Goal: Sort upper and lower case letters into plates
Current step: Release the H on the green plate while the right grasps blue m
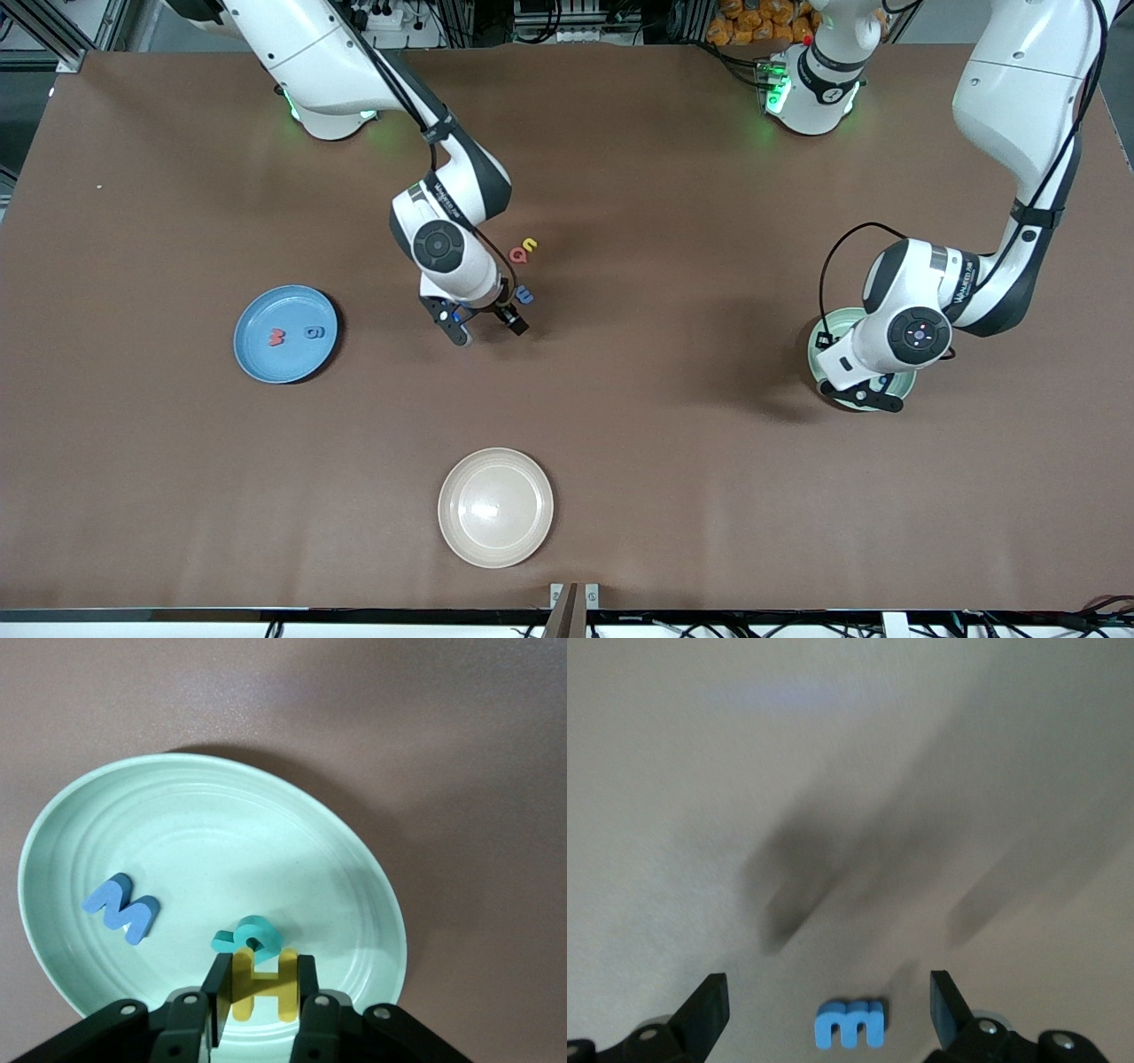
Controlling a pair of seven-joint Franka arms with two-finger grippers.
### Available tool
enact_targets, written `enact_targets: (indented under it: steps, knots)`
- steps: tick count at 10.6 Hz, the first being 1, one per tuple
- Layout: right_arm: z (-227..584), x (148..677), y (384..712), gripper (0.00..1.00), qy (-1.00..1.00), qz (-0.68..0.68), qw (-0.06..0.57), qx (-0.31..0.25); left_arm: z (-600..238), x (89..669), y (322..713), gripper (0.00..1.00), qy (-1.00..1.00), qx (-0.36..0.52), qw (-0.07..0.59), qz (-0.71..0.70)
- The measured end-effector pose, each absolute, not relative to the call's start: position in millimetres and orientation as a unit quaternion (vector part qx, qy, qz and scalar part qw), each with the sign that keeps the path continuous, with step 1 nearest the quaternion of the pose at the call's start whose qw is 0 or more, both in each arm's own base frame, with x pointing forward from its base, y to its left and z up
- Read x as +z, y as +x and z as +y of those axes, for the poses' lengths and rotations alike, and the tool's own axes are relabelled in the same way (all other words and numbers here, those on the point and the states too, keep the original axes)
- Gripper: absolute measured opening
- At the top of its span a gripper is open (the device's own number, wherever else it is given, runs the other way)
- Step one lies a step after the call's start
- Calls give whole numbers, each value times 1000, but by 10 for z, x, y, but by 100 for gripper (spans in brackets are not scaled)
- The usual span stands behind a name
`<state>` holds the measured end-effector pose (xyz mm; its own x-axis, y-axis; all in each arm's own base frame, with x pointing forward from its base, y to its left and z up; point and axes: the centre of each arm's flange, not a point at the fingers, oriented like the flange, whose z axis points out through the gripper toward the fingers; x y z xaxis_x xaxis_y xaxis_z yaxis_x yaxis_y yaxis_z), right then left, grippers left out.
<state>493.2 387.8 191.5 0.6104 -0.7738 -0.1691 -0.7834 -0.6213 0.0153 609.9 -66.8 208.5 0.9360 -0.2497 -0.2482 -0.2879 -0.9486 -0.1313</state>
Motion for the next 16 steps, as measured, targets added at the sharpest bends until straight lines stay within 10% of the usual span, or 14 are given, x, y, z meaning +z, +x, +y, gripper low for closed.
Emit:
enact_targets:
  steps: [5, 13, 16]
  knots:
    - [4141, 1771, 4689, 100, -891, 443, 29, 88, -901, 2277, 6149, 96, -980, 89, 84, 156]
    - [4101, 1639, 4615, 99, -890, 447, 41, 80, -2324, 3786, 5909, 100, -963, -40, 84, 254]
    - [4115, 1677, 4625, 78, -890, 447, 45, 78, -2508, 4048, 5780, 100, -961, -53, 79, 259]
